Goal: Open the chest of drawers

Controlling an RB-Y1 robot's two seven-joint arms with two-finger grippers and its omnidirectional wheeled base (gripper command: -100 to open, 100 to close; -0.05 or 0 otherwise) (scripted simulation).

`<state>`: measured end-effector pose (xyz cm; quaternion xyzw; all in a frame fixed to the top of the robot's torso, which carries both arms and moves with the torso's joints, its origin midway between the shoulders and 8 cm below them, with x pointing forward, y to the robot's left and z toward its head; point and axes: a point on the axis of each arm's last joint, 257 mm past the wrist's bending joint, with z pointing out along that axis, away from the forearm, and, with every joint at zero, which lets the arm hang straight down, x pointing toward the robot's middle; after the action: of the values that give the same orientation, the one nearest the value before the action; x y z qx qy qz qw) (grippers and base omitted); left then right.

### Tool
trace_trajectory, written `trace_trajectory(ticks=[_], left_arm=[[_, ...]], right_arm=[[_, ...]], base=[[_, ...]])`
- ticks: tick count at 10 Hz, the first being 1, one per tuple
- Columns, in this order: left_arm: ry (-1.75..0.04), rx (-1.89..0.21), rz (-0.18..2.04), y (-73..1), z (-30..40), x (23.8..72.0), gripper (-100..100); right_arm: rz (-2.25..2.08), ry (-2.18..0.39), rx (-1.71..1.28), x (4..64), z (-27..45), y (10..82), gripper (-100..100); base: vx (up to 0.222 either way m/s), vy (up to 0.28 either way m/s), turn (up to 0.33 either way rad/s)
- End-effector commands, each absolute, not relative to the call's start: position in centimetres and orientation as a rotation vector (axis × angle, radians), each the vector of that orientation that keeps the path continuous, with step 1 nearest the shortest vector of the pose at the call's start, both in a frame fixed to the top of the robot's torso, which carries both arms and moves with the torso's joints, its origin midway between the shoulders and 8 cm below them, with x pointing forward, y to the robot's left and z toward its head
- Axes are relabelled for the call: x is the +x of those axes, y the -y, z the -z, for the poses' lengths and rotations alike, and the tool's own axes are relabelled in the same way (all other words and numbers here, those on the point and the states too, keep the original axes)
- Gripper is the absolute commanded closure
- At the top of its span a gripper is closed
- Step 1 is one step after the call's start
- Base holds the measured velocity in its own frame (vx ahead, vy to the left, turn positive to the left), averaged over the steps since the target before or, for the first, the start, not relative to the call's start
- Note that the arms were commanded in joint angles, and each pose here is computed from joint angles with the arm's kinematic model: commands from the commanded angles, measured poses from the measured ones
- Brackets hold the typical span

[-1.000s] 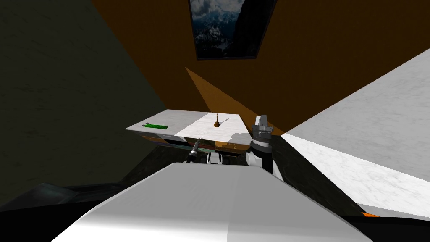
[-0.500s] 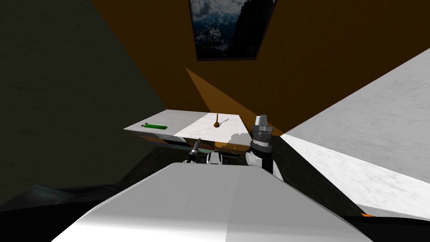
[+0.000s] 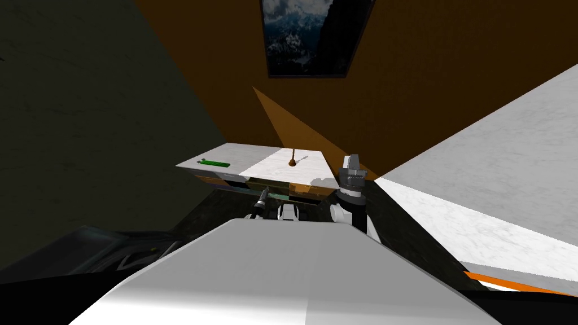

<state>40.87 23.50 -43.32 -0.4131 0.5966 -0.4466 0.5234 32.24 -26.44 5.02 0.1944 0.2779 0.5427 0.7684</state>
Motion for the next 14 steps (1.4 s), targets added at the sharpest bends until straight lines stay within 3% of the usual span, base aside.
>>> trace_trajectory(ticks=[1,12,13,14], left_arm=[[-1.429,-0.985,1.074,-23.6,43.2,40.8,100],[-1.423,-0.952,1.103,-23.6,42.2,40.6,100],[-1.448,-0.982,1.084,-23.9,43.1,41.0,-100],[-1.448,-0.982,1.085,-24.0,42.7,42.1,-100]], right_arm=[[-1.178,-0.603,0.422,32.2,-5.0,26.4,0],[-1.178,-0.603,0.422,32.2,-5.0,26.4,0],[-1.178,-0.603,0.422,32.2,-5.0,26.4,0],[-1.178,-0.603,0.422,32.2,-5.0,26.4,0]], base=[[-0.130,0.002,0.034],[-0.142,0.009,0.019],[-0.124,0.009,0.003],[-0.090,-0.010,0.000]])
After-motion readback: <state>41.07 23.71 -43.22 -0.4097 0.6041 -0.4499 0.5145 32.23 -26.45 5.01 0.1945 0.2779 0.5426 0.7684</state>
